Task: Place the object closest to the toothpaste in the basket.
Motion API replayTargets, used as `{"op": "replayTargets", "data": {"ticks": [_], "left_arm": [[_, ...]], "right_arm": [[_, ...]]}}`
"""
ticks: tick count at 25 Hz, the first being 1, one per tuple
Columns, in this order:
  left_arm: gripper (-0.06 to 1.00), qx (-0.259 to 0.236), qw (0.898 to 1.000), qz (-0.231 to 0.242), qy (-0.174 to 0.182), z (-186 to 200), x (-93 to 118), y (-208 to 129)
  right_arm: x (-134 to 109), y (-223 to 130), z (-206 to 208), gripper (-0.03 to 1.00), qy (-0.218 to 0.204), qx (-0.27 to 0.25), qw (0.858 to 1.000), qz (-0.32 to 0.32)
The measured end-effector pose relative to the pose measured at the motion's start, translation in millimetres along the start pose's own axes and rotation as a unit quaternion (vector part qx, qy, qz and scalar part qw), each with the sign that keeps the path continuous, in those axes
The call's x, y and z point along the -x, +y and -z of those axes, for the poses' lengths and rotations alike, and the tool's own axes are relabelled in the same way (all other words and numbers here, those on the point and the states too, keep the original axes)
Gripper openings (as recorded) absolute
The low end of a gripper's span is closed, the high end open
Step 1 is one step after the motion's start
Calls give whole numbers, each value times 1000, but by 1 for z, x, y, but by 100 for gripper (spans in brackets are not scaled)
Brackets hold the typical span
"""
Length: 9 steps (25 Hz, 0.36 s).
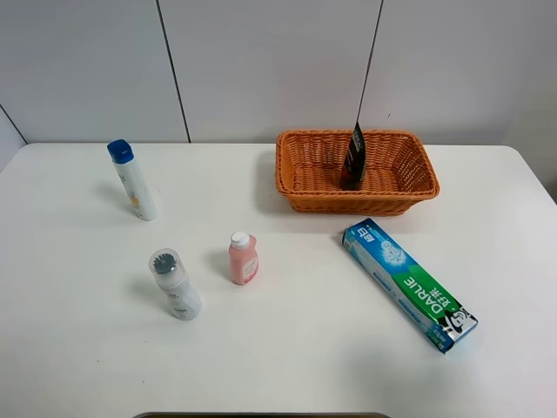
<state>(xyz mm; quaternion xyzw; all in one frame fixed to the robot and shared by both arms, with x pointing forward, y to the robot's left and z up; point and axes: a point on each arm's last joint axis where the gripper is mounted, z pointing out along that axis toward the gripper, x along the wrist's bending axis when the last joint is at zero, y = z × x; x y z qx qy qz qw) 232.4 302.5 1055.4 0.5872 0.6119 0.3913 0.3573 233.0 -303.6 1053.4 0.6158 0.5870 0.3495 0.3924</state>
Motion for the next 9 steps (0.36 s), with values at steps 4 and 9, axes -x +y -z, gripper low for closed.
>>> {"op": "replayTargets", "data": {"ticks": [4,9], "left_arm": [[94,0,1000,0,0,0,0,0],[94,0,1000,0,0,0,0,0]], "right_arm": [[0,0,0,99,0,0,1000,0],[0,0,0,99,0,0,1000,0]]}}
